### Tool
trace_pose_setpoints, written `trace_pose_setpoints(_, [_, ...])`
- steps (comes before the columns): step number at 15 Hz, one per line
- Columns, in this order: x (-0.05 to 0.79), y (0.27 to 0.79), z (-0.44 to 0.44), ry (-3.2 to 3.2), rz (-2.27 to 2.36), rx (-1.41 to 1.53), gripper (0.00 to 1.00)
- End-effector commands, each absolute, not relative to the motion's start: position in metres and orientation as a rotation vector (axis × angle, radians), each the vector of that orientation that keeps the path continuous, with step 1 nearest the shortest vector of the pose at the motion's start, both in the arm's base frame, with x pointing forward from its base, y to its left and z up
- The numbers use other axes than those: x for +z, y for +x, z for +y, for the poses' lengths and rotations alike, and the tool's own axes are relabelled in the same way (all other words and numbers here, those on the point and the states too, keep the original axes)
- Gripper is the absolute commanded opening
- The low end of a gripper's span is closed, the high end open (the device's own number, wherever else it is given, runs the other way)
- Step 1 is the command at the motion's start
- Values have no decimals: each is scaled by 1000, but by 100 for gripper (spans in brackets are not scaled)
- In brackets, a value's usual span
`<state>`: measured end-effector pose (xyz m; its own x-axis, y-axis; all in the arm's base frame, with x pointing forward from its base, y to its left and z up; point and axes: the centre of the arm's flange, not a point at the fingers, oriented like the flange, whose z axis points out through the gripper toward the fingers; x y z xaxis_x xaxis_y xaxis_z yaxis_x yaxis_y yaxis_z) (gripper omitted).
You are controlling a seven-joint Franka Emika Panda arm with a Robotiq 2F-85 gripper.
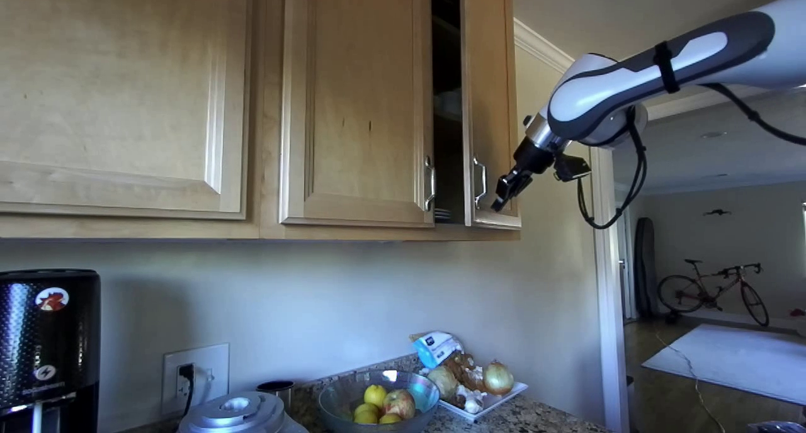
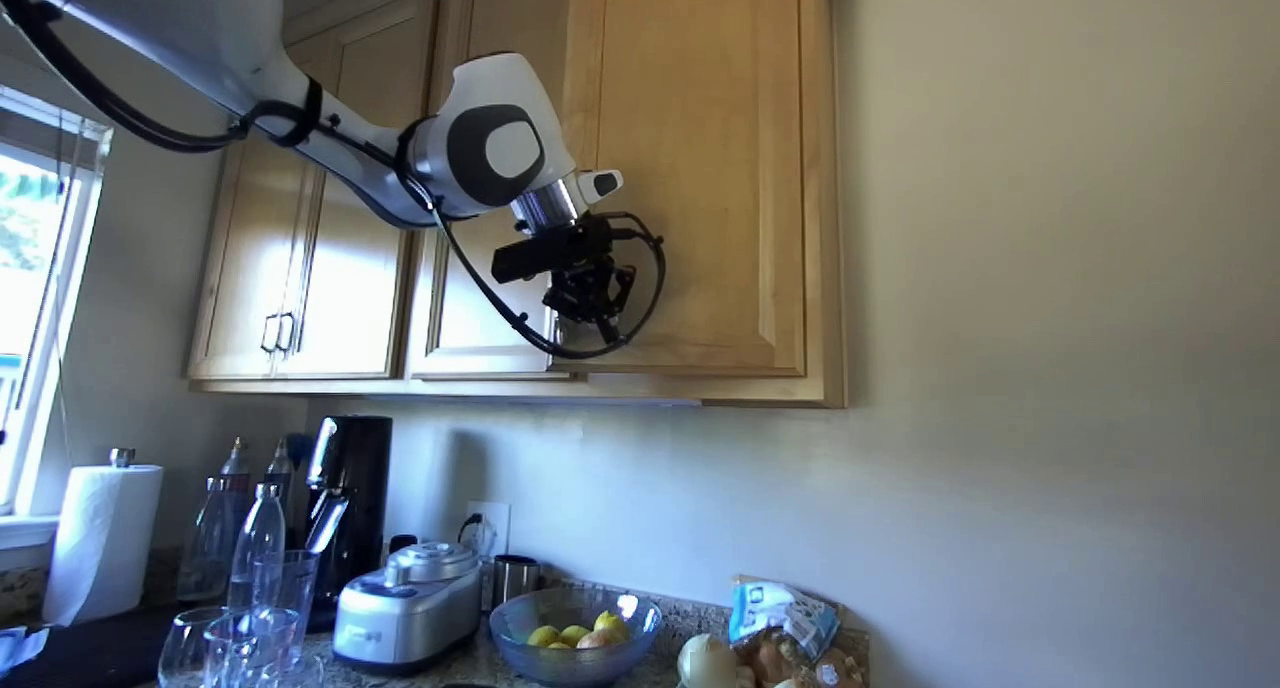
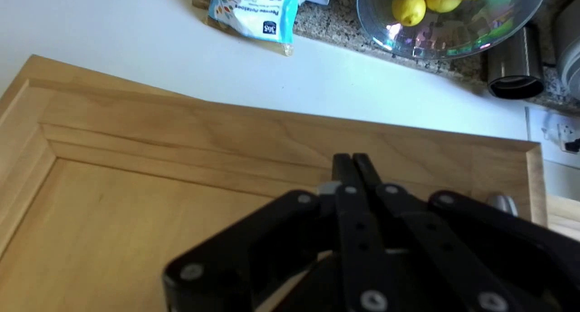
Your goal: Close the left and right cupboard doors
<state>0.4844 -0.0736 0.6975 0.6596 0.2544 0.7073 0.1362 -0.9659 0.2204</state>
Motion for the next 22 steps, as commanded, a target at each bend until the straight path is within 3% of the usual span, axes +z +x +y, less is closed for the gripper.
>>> trace_pose_setpoints(1, [711, 512, -73, 2711, 338, 1281, 5])
trace_pose_setpoints(9, [722, 529, -70, 2669, 332, 1324, 6])
trace_pose_setpoints(10, [723, 513, -75, 2688, 311, 1228, 31])
trace_pose_setpoints(13, [716, 476, -88, 2754, 335, 1032, 44])
trace_pose_setpoints(20, [697, 414, -106, 2944, 133, 511, 91])
trace_pose_setpoints(22, [687, 407, -107, 2928, 70, 426, 100])
